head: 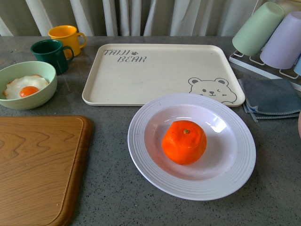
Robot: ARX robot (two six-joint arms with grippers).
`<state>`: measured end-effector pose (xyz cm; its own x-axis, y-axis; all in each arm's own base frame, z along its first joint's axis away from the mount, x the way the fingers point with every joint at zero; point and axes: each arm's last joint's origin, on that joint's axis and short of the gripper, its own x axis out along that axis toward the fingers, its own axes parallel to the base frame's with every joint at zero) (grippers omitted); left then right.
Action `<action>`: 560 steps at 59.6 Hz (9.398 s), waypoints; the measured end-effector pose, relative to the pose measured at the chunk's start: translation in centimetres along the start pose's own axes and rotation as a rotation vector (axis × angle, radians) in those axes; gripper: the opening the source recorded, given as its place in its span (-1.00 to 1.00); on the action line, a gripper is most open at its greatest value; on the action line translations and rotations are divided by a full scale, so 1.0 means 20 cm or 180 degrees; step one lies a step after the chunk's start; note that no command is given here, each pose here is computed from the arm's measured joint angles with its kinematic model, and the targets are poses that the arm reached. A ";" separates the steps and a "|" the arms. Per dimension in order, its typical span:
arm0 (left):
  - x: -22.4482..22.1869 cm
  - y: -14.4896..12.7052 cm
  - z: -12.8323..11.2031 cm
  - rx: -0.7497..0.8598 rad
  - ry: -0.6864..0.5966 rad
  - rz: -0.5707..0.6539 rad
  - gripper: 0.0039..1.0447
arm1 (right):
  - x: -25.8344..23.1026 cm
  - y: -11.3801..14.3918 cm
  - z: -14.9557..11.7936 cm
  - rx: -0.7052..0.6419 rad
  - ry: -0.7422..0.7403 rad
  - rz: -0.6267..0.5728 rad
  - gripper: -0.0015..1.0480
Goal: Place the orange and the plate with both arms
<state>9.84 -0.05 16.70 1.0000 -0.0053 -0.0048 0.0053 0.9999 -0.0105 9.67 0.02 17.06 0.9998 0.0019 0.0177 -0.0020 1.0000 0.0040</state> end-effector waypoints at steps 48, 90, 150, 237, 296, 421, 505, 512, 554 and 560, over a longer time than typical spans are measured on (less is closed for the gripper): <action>0.00 0.00 0.00 -0.0001 -0.0011 0.0005 -0.89 | 0.00 0.00 0.00 0.0000 -0.0001 0.0000 0.83; 0.00 0.00 0.00 0.0006 -0.0011 0.0005 0.83 | 0.11 -0.02 -0.07 0.1380 0.1935 0.0065 0.83; 0.00 0.00 0.00 0.0007 -0.0011 0.0005 0.83 | 0.57 0.29 -0.53 0.1810 0.2526 -0.0045 0.83; 0.00 0.00 0.00 0.0007 -0.0011 0.0005 0.83 | 0.69 0.35 -0.63 0.2316 0.2579 -0.0302 -0.71; 0.00 0.00 0.00 0.0007 -0.0011 0.0005 0.83 | 0.62 0.31 -0.35 0.3021 0.2120 0.0400 -0.94; 0.00 0.00 0.00 0.0007 -0.0010 0.0005 0.83 | 1.66 0.64 -0.54 0.3122 0.2061 0.0824 0.82; 0.00 0.00 0.00 0.0007 -0.0011 0.0005 0.83 | 0.45 0.08 -0.01 0.0016 0.0070 0.0002 -0.97; 0.00 0.00 0.00 0.0007 -0.0011 0.0005 0.83 | 0.39 0.06 -0.06 0.0005 0.0128 0.0003 -0.97; 0.00 0.00 0.00 0.0007 -0.0011 0.0005 0.83 | 0.18 0.00 0.00 0.0007 0.0019 0.0002 -0.97; 0.00 0.00 0.00 0.0007 -0.0011 0.0005 0.83 | 0.15 0.00 0.01 0.0006 0.0000 0.0002 -0.97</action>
<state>9.78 -0.04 16.73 1.0000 -0.0038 -0.0013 0.0038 1.0000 -0.0082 12.67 0.04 17.27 0.9998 0.0027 0.0177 -0.0028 1.0000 0.0059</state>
